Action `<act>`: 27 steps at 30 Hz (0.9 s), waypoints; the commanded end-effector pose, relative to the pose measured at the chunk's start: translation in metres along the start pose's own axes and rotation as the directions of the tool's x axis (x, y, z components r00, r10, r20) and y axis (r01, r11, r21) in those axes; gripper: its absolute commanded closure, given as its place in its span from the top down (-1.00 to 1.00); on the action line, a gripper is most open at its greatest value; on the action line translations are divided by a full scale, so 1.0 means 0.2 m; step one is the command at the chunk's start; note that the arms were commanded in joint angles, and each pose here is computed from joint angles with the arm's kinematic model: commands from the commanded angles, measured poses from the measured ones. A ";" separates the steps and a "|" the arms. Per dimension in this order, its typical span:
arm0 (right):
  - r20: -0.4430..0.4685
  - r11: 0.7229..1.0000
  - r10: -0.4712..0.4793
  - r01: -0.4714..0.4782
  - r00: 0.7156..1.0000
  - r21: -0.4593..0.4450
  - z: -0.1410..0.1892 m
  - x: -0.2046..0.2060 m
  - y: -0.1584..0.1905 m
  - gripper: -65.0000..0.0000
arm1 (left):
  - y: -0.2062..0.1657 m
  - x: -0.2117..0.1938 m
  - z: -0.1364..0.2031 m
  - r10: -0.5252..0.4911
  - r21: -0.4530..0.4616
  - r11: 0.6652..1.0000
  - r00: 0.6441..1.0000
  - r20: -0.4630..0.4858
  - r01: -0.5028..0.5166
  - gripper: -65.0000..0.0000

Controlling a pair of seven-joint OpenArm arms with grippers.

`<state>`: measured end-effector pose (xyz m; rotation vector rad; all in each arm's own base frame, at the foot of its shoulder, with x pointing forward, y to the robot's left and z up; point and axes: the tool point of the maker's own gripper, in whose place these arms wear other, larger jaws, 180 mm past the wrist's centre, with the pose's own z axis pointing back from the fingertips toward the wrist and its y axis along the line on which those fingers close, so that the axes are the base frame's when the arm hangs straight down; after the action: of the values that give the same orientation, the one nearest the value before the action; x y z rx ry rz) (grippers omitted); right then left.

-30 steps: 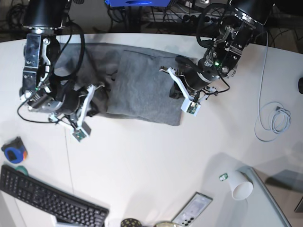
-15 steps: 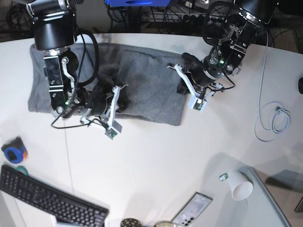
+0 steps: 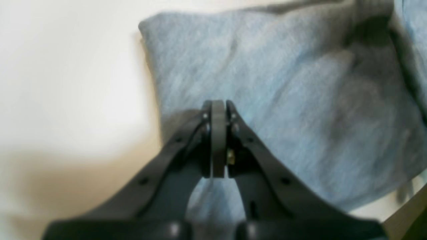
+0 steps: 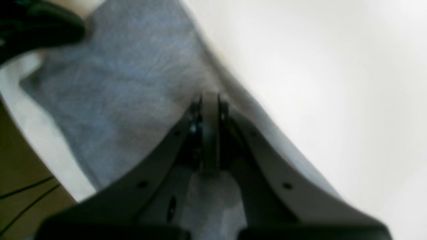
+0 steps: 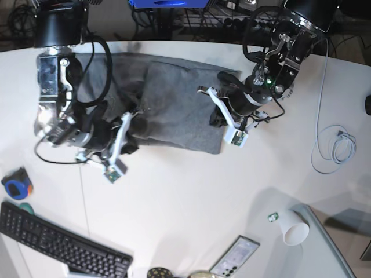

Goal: Layout the t-shirt on the table in an organized manner, then fold the t-shirt properly
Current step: 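Lay the folded end down and release it with the left gripper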

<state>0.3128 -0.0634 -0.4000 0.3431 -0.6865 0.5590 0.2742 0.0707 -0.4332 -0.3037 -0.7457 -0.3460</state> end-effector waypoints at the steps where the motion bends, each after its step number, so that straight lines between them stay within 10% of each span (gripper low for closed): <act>1: 0.010 0.996 -0.025 0.026 1.000 -0.082 0.08 0.01 -0.15 -0.95 | -0.01 0.12 -0.01 -0.006 -0.012 1.000 0.998 0.065 0.007 -1.00; 4: -0.011 0.953 -0.204 0.196 0.979 -0.233 0.26 -0.17 -0.44 -0.84 | -0.05 0.22 -0.06 0.014 -0.028 1.000 0.995 0.099 -0.011 -1.00; 12: -0.050 0.753 -0.536 0.451 0.842 -0.479 0.71 -0.65 -0.80 0.42 | -0.19 0.05 -0.28 -0.069 -0.087 0.994 0.996 -0.052 0.064 -1.00; 18: -0.079 0.654 -0.711 0.617 0.699 -0.438 0.68 -0.92 -0.80 0.45 | 0.02 -0.07 -0.28 -0.012 0.001 1.000 0.998 -0.058 0.012 -1.00; 27: -0.070 0.596 -0.801 0.780 0.595 -0.192 0.50 -0.96 -0.69 0.45 | 0.14 0.04 -0.21 0.031 0.054 0.998 0.999 0.019 -0.032 -1.00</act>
<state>0.2089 -0.2829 -0.4835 0.4427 -0.3128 -0.3536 0.3028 0.0801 -0.4757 -0.2593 -0.7086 -0.2868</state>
